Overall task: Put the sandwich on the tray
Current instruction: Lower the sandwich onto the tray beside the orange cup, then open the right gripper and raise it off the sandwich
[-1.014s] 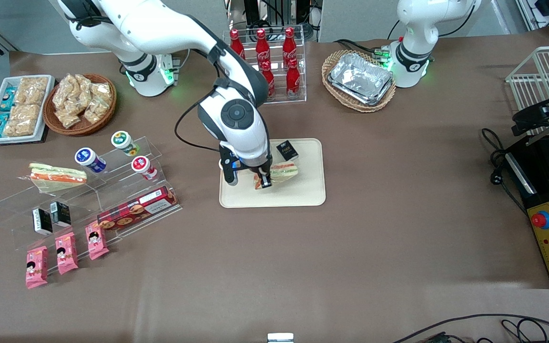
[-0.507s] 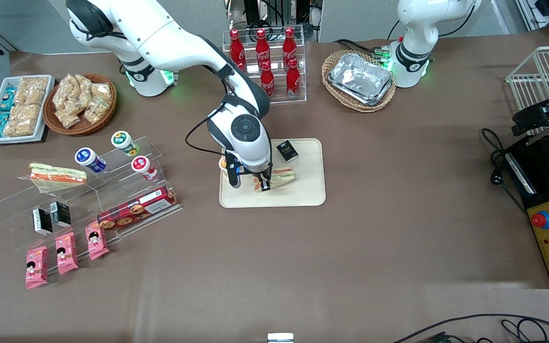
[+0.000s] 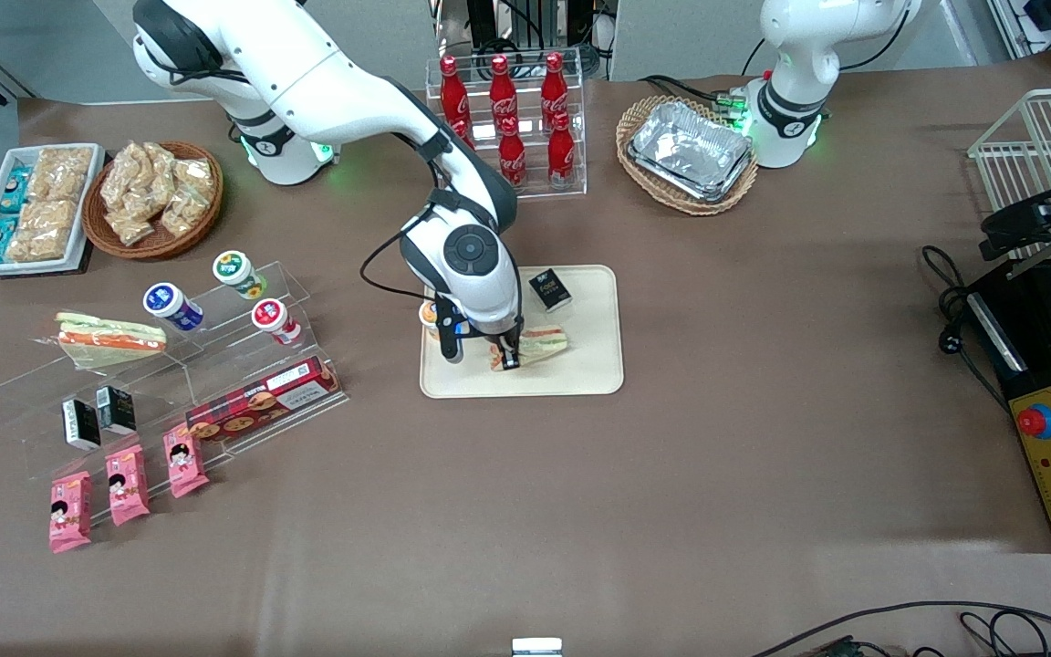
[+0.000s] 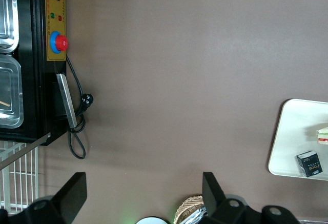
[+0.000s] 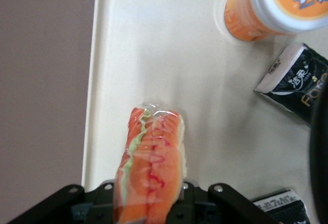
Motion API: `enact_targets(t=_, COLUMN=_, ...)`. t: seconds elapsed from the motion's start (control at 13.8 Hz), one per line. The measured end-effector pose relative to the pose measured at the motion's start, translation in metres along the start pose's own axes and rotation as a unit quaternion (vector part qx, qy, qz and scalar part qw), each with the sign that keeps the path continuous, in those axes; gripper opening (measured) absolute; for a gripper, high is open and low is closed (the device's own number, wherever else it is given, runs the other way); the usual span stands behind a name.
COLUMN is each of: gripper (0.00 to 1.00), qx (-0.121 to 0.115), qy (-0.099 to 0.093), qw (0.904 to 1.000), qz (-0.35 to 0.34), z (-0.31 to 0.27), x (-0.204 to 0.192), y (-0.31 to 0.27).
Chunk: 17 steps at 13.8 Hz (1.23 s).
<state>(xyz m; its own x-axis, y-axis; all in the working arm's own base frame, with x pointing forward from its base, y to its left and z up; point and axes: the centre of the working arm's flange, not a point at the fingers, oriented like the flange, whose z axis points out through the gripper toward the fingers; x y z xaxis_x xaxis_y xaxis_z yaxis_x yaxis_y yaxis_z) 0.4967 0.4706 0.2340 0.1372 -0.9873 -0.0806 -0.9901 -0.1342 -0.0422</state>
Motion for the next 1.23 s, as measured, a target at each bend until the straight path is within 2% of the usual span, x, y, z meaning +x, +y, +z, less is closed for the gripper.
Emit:
enact_targets(t=0.22, gripper=0.23, qx=0.000, qy=0.001, qw=1.0000, qz=-0.005, z=0.014, x=-0.003, y=0.004)
enact_targets(t=0.43, gripper=0.29, qx=0.002, qy=0.002, qw=1.0000, qz=-0.008, z=0.016, x=-0.003, y=0.004)
enact_targets(t=0.51, gripper=0.36, qx=0.003, qy=0.002, qw=1.0000, qz=-0.008, z=0.016, x=-0.003, y=0.004)
enact_targets(t=0.94, gripper=0.94, qx=0.004, qy=0.002, qw=1.0000, qz=-0.006, z=0.015, x=-0.002, y=0.002)
enact_targets(t=1.01, gripper=1.00, qx=0.005, qy=0.002, qw=1.0000, qz=-0.005, z=0.014, x=-0.002, y=0.002)
enact_targets(t=1.23, gripper=1.00, qx=0.007, qy=0.002, qw=1.0000, qz=-0.003, z=0.013, x=0.002, y=-0.002)
